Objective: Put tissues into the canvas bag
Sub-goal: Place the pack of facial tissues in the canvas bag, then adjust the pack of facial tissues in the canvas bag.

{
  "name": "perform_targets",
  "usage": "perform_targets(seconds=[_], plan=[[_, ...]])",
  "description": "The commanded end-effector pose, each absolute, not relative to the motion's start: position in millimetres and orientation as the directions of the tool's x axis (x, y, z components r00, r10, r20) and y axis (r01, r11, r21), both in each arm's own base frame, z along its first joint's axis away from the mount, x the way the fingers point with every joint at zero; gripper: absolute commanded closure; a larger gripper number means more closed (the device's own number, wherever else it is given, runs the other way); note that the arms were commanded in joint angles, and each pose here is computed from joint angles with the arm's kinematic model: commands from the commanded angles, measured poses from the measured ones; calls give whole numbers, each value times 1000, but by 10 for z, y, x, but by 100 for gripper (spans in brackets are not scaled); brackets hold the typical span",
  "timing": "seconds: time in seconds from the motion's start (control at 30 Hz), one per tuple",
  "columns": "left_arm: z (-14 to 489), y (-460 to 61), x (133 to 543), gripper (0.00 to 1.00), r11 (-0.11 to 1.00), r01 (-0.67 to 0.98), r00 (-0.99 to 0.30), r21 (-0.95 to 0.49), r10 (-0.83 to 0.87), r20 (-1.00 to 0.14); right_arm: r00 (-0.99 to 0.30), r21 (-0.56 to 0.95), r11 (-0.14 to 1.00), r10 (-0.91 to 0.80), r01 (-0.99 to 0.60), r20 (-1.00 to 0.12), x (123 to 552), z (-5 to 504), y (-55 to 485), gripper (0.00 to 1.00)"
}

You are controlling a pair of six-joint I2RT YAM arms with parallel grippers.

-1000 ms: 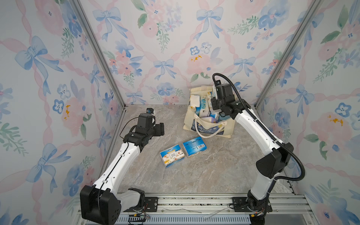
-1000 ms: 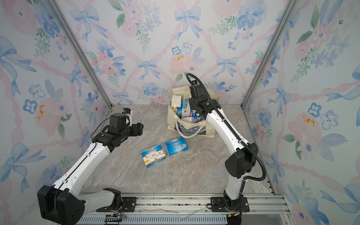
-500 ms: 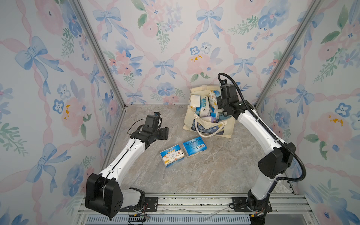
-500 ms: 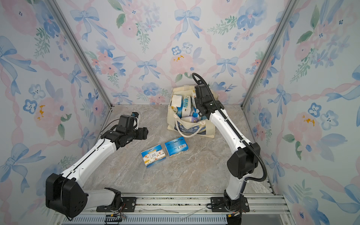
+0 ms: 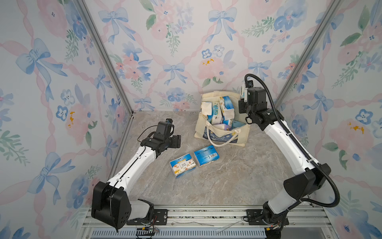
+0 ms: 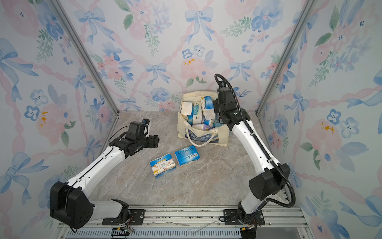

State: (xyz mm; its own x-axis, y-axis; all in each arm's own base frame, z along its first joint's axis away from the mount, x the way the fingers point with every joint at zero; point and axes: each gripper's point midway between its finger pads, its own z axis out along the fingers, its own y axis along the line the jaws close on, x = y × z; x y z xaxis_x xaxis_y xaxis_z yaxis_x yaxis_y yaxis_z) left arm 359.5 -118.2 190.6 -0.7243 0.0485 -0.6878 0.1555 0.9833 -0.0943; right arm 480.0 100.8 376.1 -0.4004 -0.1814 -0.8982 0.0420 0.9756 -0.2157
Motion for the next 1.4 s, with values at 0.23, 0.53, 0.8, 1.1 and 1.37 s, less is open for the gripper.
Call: perform_targets(seconds=[0.23,0.53,0.8,1.1,1.37], plan=[[1868,-1242,3492,17,978,199,-753,-69,107,-650,-556,-208,978,-190,-31,-809,5236,3097,1038,65],[1621,-1331,3225,10,961,256,-816,-105,157,-557,-617,-189,981,-180,-52,-766,5311,2846,1030,63],[1597,-1306,3179,10,962,254,-823,-100,161,-545,-573,-114,988,-152,-101,-806,5054,3056,1100,63],[1466,-1307,3058,11,959,270,-856,-92,195,-479,-647,-175,981,-190,-89,-738,5104,2838,1010,60],[1355,-1405,2964,9,946,314,-864,-80,249,-438,-701,-247,967,-220,-65,-678,5293,2620,925,58]])
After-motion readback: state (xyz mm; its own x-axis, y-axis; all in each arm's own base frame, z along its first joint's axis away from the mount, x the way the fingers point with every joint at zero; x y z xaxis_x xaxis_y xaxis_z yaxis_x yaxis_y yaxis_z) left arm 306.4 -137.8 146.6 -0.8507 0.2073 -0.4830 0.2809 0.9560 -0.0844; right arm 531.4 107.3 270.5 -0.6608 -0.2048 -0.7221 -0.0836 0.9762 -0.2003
